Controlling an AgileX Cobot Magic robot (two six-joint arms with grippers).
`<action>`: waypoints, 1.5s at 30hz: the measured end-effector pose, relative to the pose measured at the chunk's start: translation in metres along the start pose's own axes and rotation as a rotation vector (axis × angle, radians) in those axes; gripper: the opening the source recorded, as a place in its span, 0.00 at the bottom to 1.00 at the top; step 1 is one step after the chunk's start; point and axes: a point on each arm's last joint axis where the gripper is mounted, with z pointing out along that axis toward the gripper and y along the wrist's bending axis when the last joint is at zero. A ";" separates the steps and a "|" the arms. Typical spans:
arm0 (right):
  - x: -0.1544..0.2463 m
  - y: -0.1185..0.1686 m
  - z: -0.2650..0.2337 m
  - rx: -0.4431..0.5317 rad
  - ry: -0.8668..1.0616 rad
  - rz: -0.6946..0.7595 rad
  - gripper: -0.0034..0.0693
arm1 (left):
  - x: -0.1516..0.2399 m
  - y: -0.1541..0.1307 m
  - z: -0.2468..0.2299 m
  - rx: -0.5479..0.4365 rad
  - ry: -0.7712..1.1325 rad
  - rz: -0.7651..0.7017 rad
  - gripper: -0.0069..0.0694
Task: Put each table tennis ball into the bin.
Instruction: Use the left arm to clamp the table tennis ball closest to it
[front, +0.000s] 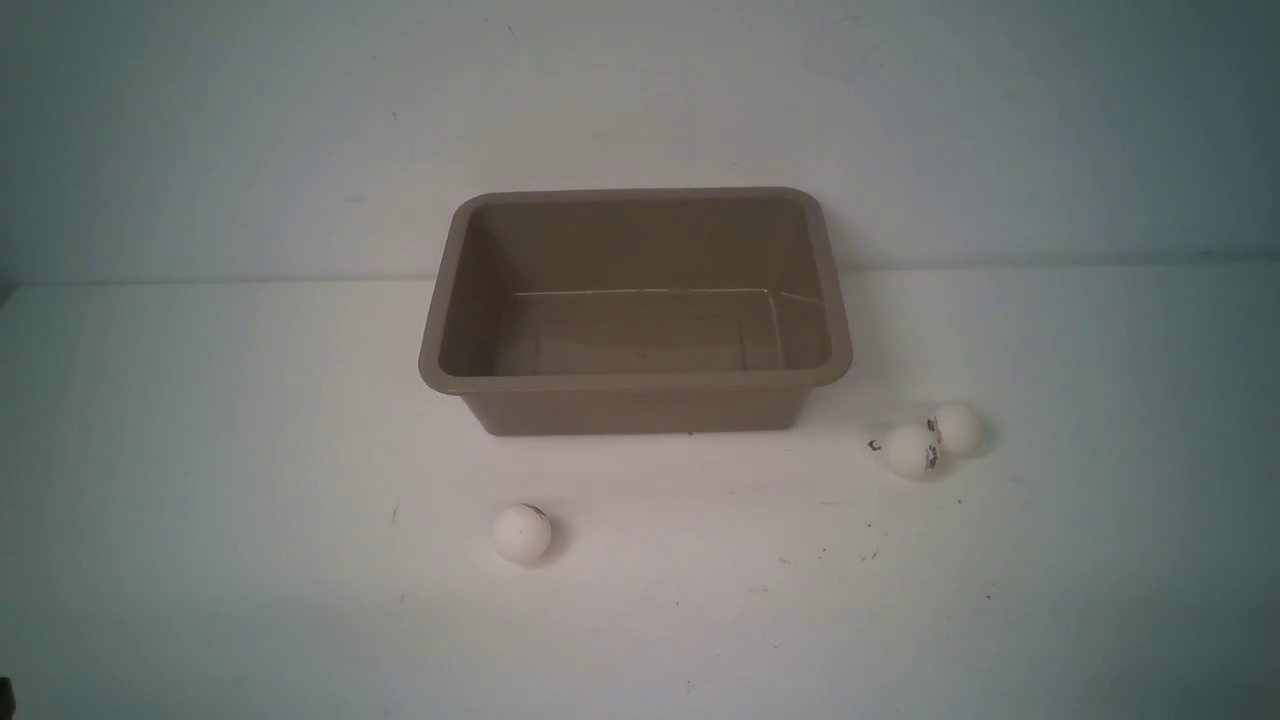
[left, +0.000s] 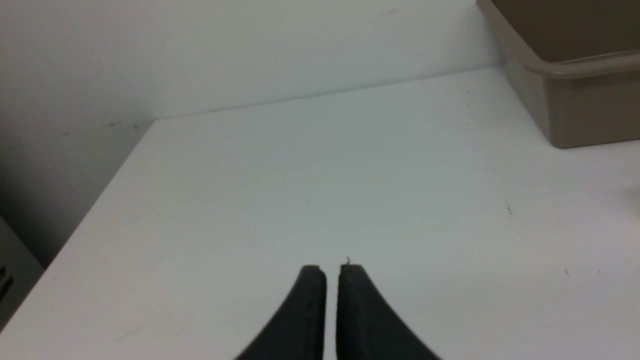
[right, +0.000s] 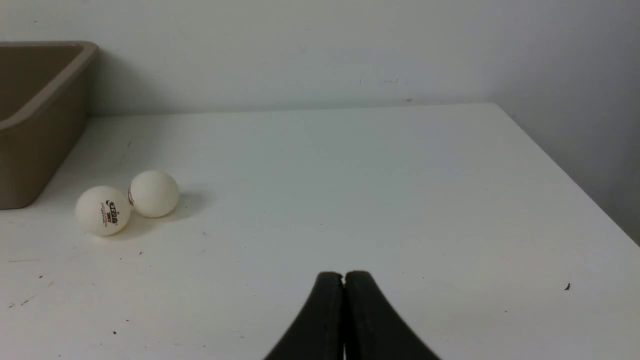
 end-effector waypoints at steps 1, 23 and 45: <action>0.000 0.000 0.000 0.000 0.000 0.000 0.03 | 0.000 0.000 0.000 0.000 0.000 0.000 0.12; -0.013 0.007 -0.001 -0.126 -0.115 0.682 0.03 | -0.017 -0.007 -0.002 0.153 -0.137 -0.902 0.12; -0.022 0.003 -0.003 -0.190 -0.190 1.262 0.03 | -0.027 -0.002 -0.004 0.186 -0.259 -1.088 0.12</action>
